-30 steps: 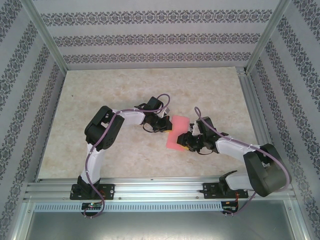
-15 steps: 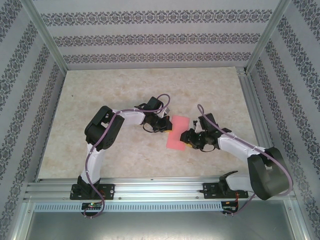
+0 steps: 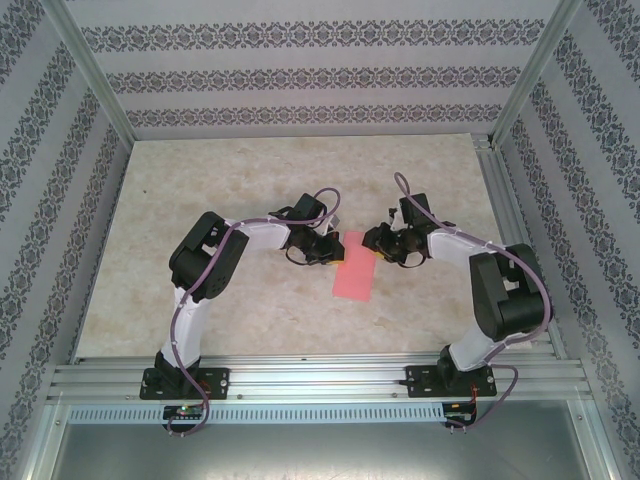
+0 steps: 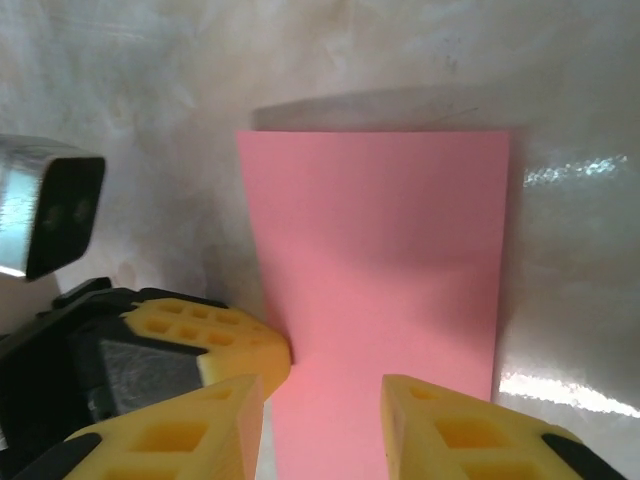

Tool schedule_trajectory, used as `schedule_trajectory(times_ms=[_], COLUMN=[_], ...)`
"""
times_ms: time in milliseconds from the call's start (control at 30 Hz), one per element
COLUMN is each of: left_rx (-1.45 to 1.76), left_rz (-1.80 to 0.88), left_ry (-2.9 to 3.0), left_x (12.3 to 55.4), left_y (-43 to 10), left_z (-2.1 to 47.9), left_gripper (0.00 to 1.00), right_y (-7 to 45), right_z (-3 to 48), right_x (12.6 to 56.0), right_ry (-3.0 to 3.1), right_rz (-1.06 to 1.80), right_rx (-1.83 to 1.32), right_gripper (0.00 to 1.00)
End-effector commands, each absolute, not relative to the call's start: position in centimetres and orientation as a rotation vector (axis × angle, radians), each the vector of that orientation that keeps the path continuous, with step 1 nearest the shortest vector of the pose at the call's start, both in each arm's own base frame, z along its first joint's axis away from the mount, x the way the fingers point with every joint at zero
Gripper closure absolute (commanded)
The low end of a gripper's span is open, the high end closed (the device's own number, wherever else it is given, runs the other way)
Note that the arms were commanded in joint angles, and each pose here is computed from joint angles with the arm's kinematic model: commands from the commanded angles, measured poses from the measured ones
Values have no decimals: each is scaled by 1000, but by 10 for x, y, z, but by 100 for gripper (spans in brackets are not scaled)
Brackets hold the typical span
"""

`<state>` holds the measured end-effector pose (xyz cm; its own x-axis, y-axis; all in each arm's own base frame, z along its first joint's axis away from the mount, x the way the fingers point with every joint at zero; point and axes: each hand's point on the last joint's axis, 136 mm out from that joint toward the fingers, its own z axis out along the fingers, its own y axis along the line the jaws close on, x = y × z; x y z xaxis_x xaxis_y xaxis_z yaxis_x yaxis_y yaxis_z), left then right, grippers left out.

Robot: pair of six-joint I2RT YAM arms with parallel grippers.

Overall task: Fold a paper plane with a square sheet of paper (pick it up from the middle)
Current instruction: Fold the square sheet of paper in half at the center of the table.

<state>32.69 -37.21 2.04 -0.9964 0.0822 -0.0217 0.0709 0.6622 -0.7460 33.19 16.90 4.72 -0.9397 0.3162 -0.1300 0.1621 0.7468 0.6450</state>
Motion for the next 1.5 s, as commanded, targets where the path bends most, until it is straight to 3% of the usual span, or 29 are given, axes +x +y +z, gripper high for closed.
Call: schedule_trajectory(times_ms=[0, 167, 467, 767, 1267, 1467], left_rx=[-116, -119, -115, -118, -114, -116], left_rz=[1117, 1118, 1113, 1114, 1114, 1105], left_ry=[-2825, -2828, -2828, -2830, -2829, -2830], left_x=[299, 300, 298, 299, 299, 297], left_y=[-360, -360, -359, -359, -359, -358], left_z=[-8, -8, -8, -7, -7, -9], left_gripper=[97, 97, 98, 97, 97, 97], right_y=[169, 165, 165, 168, 154, 161], right_z=[33, 10, 68, 49, -2, 50], right_x=[339, 332, 365, 384, 360, 378], right_ry=[2717, 2764, 2621, 2650, 2776, 2646], right_rz=[984, 984, 1052, 1085, 977, 1040], right_rx=[351, 382, 309, 333, 410, 372], right_gripper=[63, 64, 63, 63, 63, 63])
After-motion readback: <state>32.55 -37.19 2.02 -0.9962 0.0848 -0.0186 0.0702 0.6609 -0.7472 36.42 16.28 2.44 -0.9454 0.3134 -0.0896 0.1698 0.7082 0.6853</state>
